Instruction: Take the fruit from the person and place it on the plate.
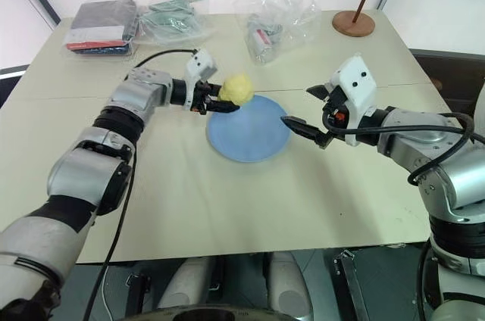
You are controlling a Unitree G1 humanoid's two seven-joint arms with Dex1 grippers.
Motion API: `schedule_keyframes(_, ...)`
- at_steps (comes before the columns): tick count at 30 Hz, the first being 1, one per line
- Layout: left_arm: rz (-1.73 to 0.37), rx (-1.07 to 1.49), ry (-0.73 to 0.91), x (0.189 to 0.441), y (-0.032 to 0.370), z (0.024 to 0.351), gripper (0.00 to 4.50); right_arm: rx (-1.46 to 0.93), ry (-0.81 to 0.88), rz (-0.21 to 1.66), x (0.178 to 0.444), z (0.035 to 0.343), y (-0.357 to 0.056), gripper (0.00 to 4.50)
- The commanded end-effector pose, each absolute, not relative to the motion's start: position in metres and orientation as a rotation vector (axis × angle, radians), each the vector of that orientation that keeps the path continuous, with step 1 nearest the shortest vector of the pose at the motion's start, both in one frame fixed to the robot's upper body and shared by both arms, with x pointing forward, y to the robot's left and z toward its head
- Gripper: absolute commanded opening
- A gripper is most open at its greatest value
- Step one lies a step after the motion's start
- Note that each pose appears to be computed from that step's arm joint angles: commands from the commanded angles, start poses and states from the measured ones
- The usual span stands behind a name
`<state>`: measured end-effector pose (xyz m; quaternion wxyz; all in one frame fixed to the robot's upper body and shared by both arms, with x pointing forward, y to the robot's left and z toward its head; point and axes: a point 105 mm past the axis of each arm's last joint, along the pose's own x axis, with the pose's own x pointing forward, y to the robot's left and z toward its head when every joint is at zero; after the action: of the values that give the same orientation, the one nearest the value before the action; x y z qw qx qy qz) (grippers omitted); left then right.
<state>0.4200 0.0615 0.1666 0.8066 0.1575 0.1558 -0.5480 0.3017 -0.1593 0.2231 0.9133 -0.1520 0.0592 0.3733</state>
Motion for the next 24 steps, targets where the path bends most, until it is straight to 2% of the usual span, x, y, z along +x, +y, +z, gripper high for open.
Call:
schedule_keyframes(1, -1.226, 0.419, 0.326, 0.416, 0.053, 0.168, 2.41, -0.325, 0.071, 0.764, 0.295, 0.235, -0.158, 4.5)
schedule_keyframes(13, -1.326, 0.482, 0.404, 0.401, 0.042, 0.134, 2.41, -0.318, 0.069, 0.746, 0.295, 0.235, -0.159, 4.5)
schedule_keyframes(14, -1.328, 0.489, 0.405, 0.401, 0.041, 0.132, 3.38, -0.318, 0.068, 0.746, 0.295, 0.235, -0.159, 4.5)
schedule_keyframes(15, -1.324, 0.496, 0.407, 0.401, 0.041, 0.13, 3.58, -0.318, 0.068, 0.746, 0.295, 0.235, -0.159, 4.5)
schedule_keyframes(17, -1.328, 0.505, 0.414, 0.4, 0.041, 0.126, 4.41, -0.318, 0.067, 0.747, 0.296, 0.235, -0.158, 4.5)
schedule_keyframes(22, -1.35, 0.494, 0.39, 0.398, 0.038, 0.131, 4.41, -0.32, 0.064, 0.75, 0.296, 0.236, -0.158, 4.5)
schedule_keyframes(24, -1.336, 0.431, 0.322, 0.403, 0.035, 0.155, 4.41, -0.322, 0.062, 0.75, 0.296, 0.236, -0.158, 4.5)
